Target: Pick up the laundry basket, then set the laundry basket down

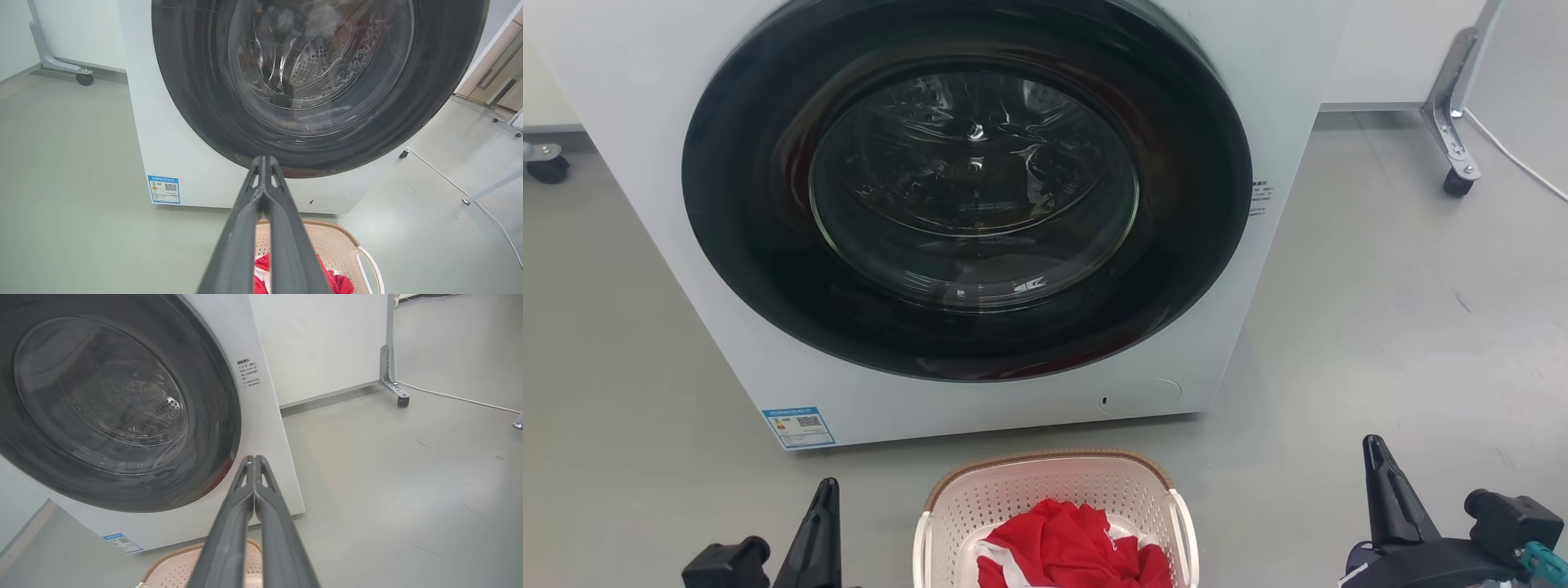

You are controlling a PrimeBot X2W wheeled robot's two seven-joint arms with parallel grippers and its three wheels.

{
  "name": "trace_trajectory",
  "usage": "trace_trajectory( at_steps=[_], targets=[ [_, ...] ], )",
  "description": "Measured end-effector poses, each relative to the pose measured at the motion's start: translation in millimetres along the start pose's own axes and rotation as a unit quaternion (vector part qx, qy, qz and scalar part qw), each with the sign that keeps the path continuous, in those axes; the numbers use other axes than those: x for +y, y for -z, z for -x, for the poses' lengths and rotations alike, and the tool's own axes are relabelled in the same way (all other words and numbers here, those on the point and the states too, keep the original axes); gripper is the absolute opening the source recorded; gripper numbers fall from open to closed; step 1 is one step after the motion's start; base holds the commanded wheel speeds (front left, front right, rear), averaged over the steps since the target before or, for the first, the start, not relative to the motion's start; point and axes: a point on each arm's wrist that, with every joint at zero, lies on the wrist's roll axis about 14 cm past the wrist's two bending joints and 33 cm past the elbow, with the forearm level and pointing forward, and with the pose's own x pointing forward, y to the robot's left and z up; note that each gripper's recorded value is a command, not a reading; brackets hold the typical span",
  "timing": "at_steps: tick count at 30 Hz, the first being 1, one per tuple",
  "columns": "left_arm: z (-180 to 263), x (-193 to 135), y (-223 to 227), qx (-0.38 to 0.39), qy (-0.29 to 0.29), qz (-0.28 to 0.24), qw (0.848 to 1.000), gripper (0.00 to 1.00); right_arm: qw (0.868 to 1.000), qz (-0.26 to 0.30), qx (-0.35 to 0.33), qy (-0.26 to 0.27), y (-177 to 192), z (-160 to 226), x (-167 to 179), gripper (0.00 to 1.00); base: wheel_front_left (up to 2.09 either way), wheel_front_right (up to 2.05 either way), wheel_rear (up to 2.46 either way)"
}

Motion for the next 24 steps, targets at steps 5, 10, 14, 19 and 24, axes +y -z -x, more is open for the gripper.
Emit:
trace_trajectory(
  at_steps=[5,10,14,19,24],
  targets=[
    [-1,4,1,0.009,-0.009,0.034,0.999,0.00,0.999,-0.036,0.006,0.008,1,-2,-3,0.00,0.00,0.00,0.00],
    [-2,9,2,0.015,-0.018,0.069,0.997,0.00,0.997,-0.071,0.013,0.018,2,-2,-7,0.00,0.00,0.00,0.00],
    [-2,11,3,0.019,-0.021,0.094,0.995,0.00,0.996,-0.090,0.017,0.022,3,-3,-9,0.00,0.00,0.00,0.00],
    [-3,15,2,0.022,-0.028,0.128,0.991,0.00,0.991,-0.126,0.024,0.031,5,-3,-13,0.00,0.00,0.00,0.00],
    [-5,17,2,0.024,-0.031,0.163,0.986,0.00,0.986,-0.161,0.026,0.036,6,-4,-16,0.00,0.00,0.00,0.00]
  ],
)
